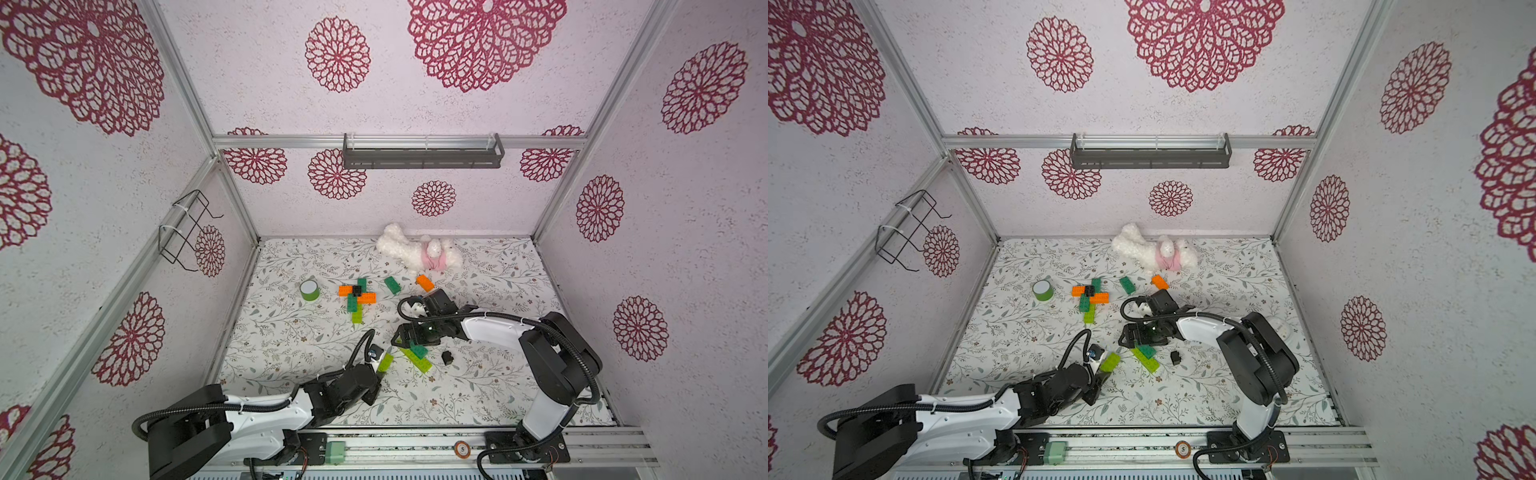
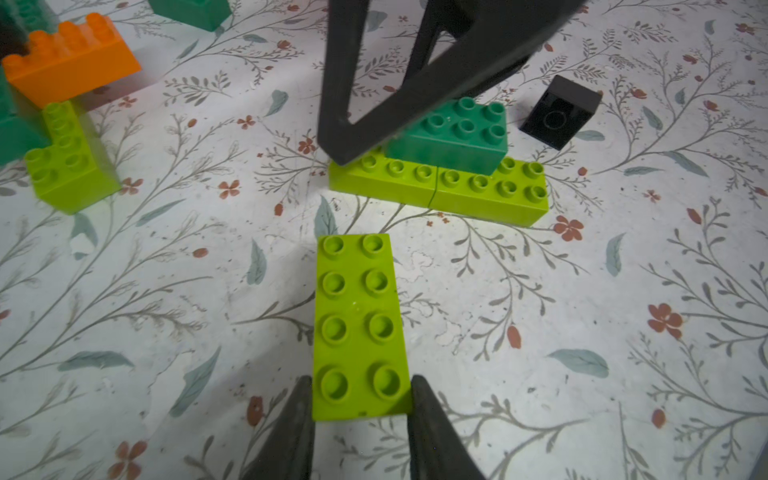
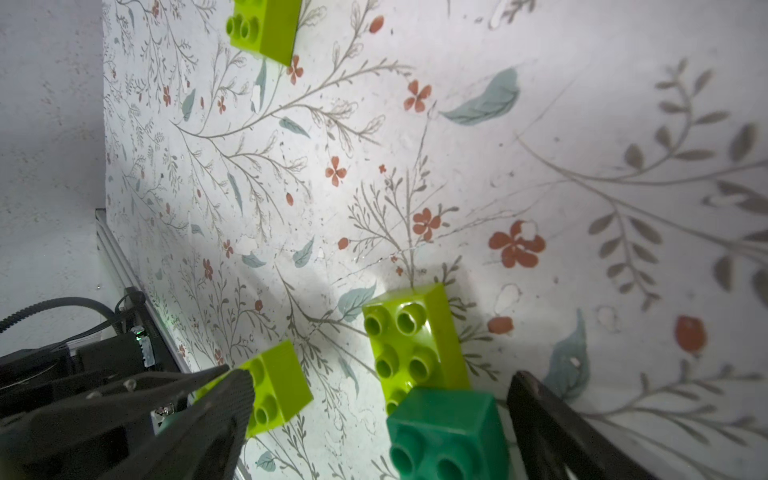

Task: Assemble a small pinwheel with lego
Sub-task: Adjust the lego brick at the center of the board, then assemble the lego brick with the lego brick.

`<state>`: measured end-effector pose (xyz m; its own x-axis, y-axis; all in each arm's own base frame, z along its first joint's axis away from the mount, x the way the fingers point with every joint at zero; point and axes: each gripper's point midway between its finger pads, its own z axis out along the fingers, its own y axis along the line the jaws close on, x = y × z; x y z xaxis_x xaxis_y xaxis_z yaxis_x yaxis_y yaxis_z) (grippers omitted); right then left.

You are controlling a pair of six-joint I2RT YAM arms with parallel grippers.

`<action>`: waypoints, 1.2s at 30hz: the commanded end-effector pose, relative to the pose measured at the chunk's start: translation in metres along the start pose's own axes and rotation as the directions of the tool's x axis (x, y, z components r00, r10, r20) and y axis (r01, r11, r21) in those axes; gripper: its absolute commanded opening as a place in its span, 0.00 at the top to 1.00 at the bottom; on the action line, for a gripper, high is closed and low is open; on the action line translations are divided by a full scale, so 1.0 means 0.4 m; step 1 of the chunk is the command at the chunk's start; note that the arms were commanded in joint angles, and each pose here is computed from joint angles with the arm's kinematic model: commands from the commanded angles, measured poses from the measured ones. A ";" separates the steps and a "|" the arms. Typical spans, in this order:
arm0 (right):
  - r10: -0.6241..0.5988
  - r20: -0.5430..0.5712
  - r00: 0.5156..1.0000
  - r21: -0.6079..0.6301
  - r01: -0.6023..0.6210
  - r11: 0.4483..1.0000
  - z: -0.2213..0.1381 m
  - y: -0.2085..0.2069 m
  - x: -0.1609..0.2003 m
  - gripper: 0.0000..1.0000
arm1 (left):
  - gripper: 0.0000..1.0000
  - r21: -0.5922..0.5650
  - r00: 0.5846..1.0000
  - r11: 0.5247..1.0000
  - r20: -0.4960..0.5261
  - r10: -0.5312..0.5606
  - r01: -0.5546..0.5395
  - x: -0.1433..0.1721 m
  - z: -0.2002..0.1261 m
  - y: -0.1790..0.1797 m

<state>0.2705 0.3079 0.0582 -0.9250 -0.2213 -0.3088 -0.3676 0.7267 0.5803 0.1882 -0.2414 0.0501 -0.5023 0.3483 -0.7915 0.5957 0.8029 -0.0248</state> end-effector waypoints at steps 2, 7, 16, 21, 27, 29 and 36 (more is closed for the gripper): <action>-0.007 0.084 0.996 -0.030 0.010 0.999 -0.078 0.024 -0.043 0.01 | 0.69 0.003 0.993 1.000 0.111 0.024 -0.024 -0.081 0.016 -0.037; -0.030 0.063 0.998 0.030 0.028 0.999 -0.100 0.001 -0.019 0.01 | 0.70 0.022 0.991 0.999 0.125 0.045 -0.048 -0.100 0.053 -0.067; -0.055 0.018 0.998 0.087 0.053 0.995 -0.114 -0.030 0.022 0.03 | 0.70 0.038 0.991 0.997 0.122 0.063 -0.068 -0.102 0.084 -0.089; -0.056 0.006 0.998 0.123 0.055 0.991 -0.112 -0.050 0.030 0.06 | 0.70 0.012 0.990 0.997 0.122 0.072 -0.074 -0.102 0.086 -0.077; -0.060 0.008 0.998 0.128 0.058 0.990 -0.112 -0.052 0.028 0.08 | 0.70 0.013 0.992 0.997 0.103 0.074 -0.076 -0.091 0.100 -0.080; -0.060 0.004 0.998 0.133 0.059 0.989 -0.110 -0.055 0.028 0.08 | 0.70 0.012 0.992 0.997 0.108 0.070 -0.072 -0.092 0.099 -0.080; -0.047 -0.008 0.999 0.154 0.048 0.987 -0.094 -0.072 0.032 0.13 | 0.70 -0.002 0.992 0.997 0.093 0.082 -0.082 -0.083 0.107 -0.072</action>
<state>0.2634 0.2625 0.0672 -0.9103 -0.2530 -0.3277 -0.3878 0.7985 0.4605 0.2090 -0.2916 0.0441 -0.4035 0.3898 -0.8278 0.6424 0.7649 0.0471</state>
